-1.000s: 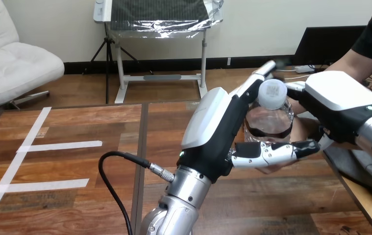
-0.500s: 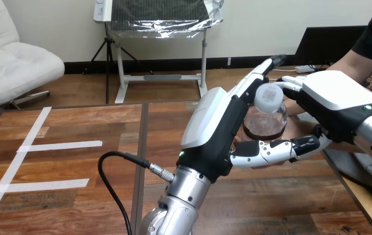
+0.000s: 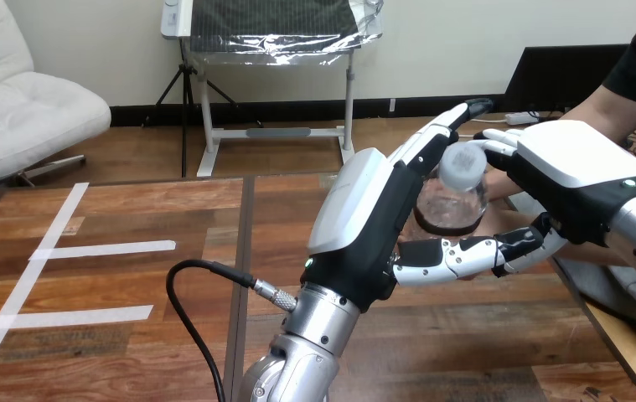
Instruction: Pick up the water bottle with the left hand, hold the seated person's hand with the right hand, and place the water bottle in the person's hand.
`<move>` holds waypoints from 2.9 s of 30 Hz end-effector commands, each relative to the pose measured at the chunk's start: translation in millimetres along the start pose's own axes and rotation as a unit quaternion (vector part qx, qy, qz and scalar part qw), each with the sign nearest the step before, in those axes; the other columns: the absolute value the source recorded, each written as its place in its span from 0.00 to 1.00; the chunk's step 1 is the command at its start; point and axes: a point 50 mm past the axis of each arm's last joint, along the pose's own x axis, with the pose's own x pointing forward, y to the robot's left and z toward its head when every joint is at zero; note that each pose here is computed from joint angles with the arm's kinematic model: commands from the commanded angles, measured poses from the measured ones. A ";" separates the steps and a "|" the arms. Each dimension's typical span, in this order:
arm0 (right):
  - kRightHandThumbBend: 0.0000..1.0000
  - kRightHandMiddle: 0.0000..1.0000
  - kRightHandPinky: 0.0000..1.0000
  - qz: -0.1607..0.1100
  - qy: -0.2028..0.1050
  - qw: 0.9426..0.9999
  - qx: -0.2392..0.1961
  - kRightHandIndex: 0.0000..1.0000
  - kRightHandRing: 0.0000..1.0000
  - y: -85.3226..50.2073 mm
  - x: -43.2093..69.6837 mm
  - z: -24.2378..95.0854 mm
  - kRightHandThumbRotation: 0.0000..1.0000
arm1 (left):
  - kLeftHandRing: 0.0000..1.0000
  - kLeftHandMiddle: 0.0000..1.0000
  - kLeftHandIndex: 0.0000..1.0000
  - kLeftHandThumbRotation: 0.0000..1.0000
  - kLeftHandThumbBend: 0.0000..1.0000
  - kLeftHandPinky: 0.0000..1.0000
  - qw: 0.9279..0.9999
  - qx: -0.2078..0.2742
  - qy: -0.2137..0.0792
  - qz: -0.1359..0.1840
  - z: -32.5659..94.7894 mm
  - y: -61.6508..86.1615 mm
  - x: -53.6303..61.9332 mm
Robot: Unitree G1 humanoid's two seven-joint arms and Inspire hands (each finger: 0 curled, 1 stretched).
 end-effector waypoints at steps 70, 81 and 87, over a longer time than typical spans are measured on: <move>0.87 0.94 0.89 -0.022 0.029 0.999 -0.015 0.88 0.95 -21.7 -5.1 -3.2 0.00 | 0.86 0.91 0.90 0.49 0.70 0.77 0.999 0.001 -0.030 0.023 14.3 11.3 5.9; 0.88 0.93 0.88 -0.046 0.014 0.999 0.009 0.87 0.94 -22.7 -9.6 -0.8 0.00 | 0.86 0.91 0.89 0.49 0.70 0.75 0.999 -0.010 -0.027 0.033 14.5 12.6 0.4; 0.85 0.91 0.86 -0.086 -0.002 0.995 0.053 0.85 0.92 -21.1 -16.4 2.4 0.00 | 0.86 0.90 0.89 0.49 0.68 0.75 0.998 -0.031 -0.027 0.051 14.8 15.2 -7.8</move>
